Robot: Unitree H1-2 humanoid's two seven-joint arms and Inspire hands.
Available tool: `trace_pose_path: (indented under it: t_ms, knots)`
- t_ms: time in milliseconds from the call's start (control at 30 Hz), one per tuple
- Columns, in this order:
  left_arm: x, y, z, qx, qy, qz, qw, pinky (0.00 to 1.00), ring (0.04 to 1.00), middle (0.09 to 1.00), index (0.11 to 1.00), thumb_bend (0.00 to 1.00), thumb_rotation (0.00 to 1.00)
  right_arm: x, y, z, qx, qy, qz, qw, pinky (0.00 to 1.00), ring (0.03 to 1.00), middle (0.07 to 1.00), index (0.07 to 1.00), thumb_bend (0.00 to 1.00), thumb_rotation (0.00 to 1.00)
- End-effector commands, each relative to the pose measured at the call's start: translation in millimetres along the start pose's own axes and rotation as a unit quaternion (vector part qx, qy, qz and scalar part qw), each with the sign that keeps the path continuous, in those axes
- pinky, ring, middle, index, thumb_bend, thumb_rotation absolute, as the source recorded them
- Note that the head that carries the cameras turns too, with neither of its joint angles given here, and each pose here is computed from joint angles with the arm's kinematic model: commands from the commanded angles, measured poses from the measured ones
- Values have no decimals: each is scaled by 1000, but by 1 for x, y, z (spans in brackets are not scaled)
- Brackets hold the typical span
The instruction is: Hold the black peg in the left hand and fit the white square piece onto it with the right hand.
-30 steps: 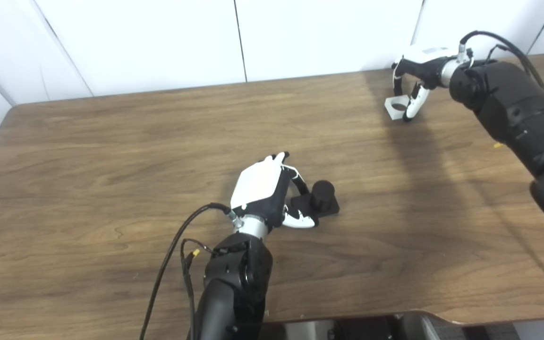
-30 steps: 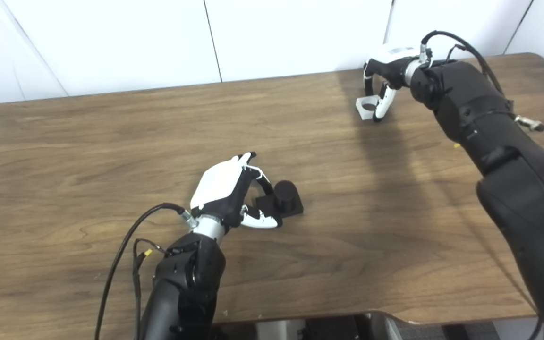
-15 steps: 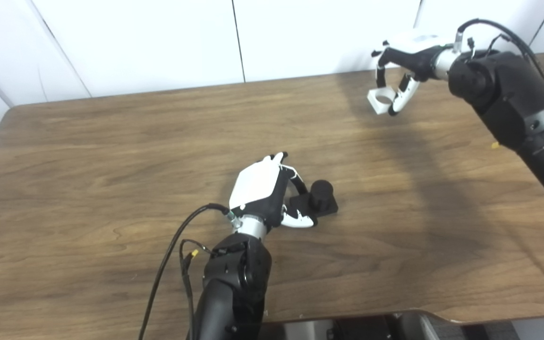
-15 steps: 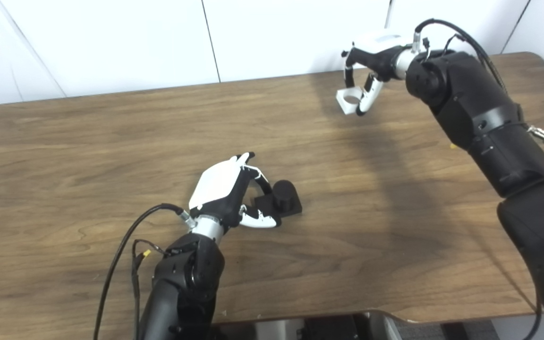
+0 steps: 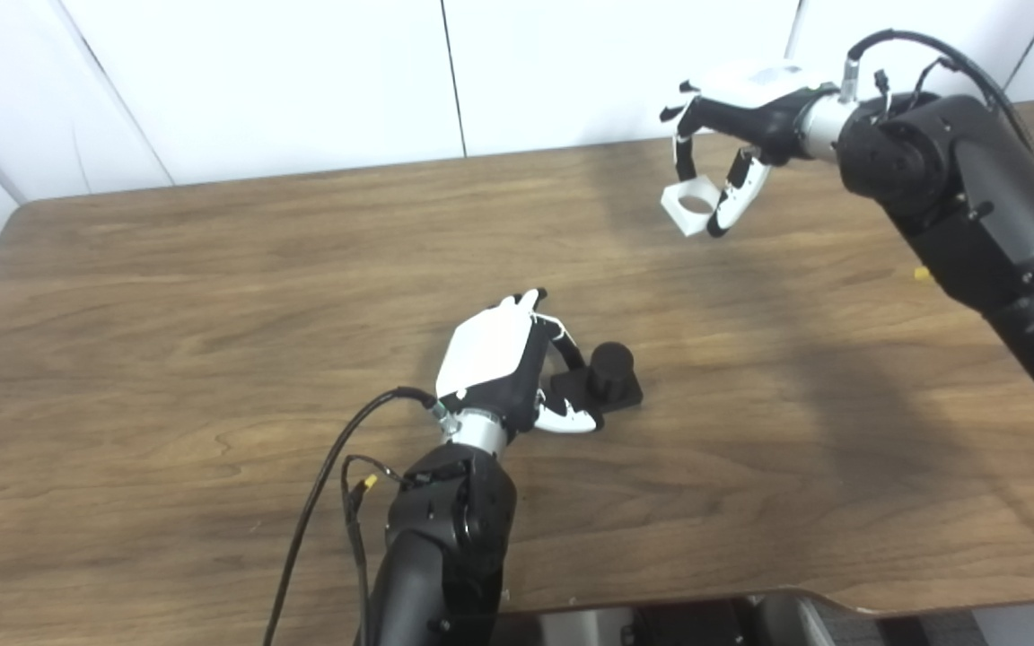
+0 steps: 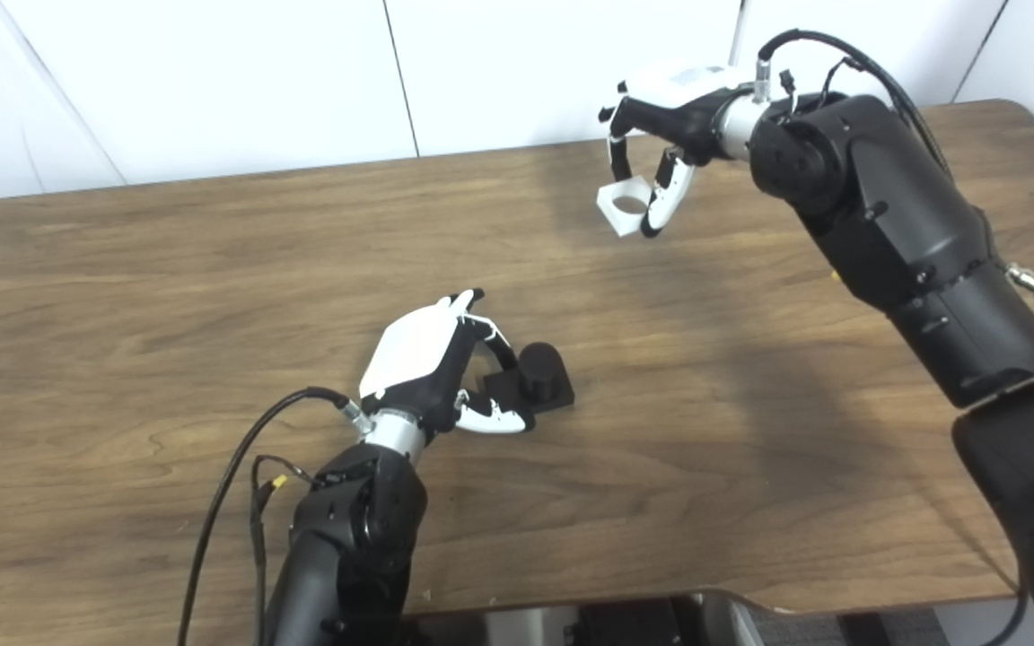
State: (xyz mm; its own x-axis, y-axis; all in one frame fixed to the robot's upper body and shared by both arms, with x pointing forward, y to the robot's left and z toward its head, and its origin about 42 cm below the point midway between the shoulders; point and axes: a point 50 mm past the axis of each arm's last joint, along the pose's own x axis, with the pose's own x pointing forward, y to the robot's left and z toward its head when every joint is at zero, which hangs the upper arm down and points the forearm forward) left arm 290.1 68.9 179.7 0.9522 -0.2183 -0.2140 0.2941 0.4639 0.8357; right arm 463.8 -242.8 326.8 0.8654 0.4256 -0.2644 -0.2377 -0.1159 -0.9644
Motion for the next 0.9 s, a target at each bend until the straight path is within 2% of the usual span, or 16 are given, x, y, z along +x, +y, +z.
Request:
trace_pose_path:
  t_ms: [0, 200, 633, 867]
  knots:
    - [4, -5, 2, 8, 10, -6, 1000, 1000, 1000, 985, 482, 522, 47, -13, -34, 6, -8, -14, -40, 999, 1000, 1000, 915, 490, 525, 149]
    - [5, -6, 2, 5, 12, -7, 1000, 1000, 1000, 987, 482, 522, 46, -24, -32, 25, -3, -50, -38, 998, 1000, 1000, 916, 490, 525, 149]
    - [6, -6, 3, 1, 12, -10, 1000, 1000, 1000, 990, 482, 522, 46, -37, -19, 45, 11, -92, -43, 995, 1000, 1000, 926, 490, 526, 149]
    - [8, -5, 3, 0, 13, -10, 1000, 1000, 1000, 987, 481, 522, 46, -50, -21, 61, 13, -111, -37, 993, 1000, 1000, 928, 490, 526, 149]
